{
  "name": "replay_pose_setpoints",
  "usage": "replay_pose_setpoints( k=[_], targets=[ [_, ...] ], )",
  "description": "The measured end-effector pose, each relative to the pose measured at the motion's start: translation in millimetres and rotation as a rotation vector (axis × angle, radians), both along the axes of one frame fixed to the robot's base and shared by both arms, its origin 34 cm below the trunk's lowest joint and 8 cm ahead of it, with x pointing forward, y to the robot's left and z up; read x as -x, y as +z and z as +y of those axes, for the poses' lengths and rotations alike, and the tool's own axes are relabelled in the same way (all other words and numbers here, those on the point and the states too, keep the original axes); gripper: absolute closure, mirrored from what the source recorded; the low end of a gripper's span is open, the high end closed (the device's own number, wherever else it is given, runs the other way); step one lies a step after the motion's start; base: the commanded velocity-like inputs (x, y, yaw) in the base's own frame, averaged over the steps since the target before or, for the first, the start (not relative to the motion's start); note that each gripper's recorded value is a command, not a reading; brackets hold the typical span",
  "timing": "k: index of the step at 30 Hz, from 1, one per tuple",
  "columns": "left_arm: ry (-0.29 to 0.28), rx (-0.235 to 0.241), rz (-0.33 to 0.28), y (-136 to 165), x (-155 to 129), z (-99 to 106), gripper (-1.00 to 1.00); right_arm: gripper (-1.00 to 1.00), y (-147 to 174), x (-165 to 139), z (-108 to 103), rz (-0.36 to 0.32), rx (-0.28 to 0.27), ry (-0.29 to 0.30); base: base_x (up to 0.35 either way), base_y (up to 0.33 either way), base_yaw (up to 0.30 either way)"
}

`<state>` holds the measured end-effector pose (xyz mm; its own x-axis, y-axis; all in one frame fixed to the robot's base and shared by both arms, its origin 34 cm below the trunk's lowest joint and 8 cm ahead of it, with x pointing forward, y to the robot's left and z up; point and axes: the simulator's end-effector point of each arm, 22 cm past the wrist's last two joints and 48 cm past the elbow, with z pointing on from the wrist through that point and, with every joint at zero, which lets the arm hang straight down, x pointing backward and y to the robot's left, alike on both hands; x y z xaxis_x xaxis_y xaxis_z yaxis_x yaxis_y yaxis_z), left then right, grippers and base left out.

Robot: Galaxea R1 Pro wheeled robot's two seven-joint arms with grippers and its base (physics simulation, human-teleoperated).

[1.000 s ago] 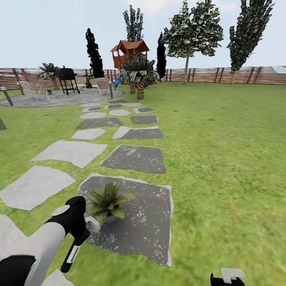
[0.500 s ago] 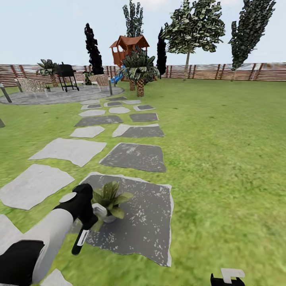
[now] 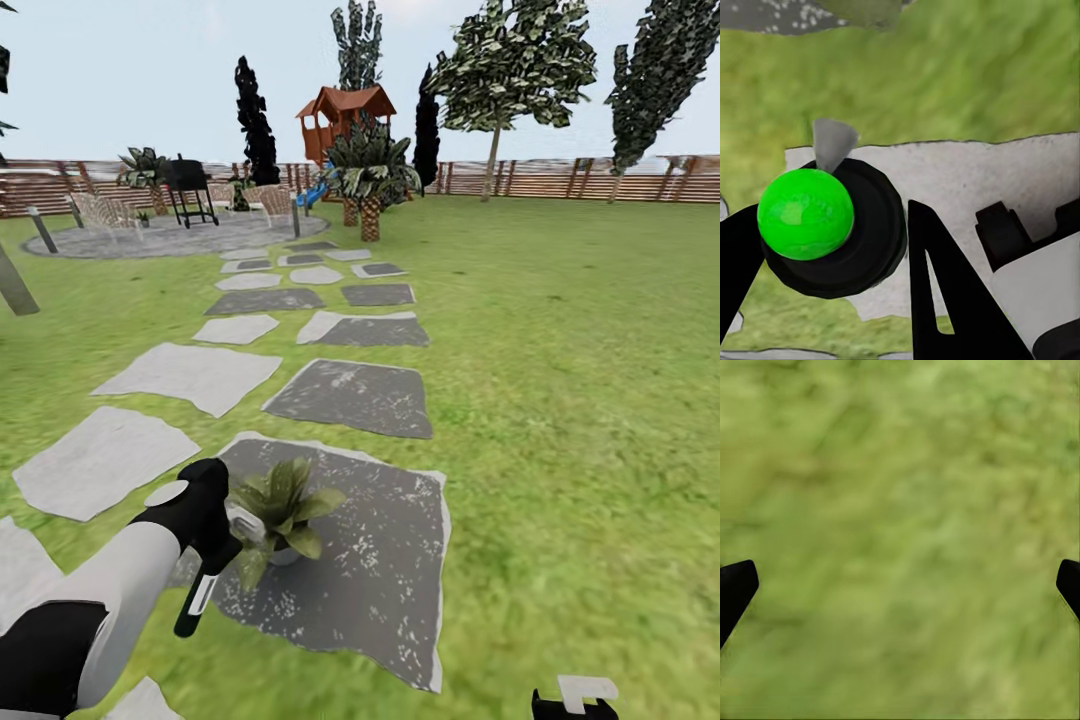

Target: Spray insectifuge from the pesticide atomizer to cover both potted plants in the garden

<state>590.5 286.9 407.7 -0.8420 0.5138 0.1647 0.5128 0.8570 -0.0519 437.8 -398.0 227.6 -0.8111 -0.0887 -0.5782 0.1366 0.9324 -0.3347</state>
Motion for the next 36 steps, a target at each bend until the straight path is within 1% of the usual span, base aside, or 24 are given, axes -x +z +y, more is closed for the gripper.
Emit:
replay_pose_setpoints(
  k=[5,12,18,30,36],
  targets=[
    [0.000,-0.001,0.003,-2,0,0,1.00,-1.00,-1,1,0,0.004,0.000,0.000,0.218,-0.166,0.164],
    [-0.001,-0.004,0.001,-2,-1,2,1.00,-1.00,-2,1,0,0.004,0.000,0.001,-0.056,-0.268,0.032],
    [-0.001,-0.010,-0.002,-2,-1,3,1.00,-1.00,-2,2,1,0.006,-0.001,0.001,0.046,-0.268,0.252],
    [0.002,-0.011,0.016,-9,8,3,1.00,-1.00,-2,2,1,0.006,-0.001,0.002,0.189,-0.235,0.276],
    [0.001,-0.011,0.017,-9,9,3,1.00,-1.00,-2,2,1,0.005,-0.001,0.001,0.042,-0.264,0.061]
  ],
)
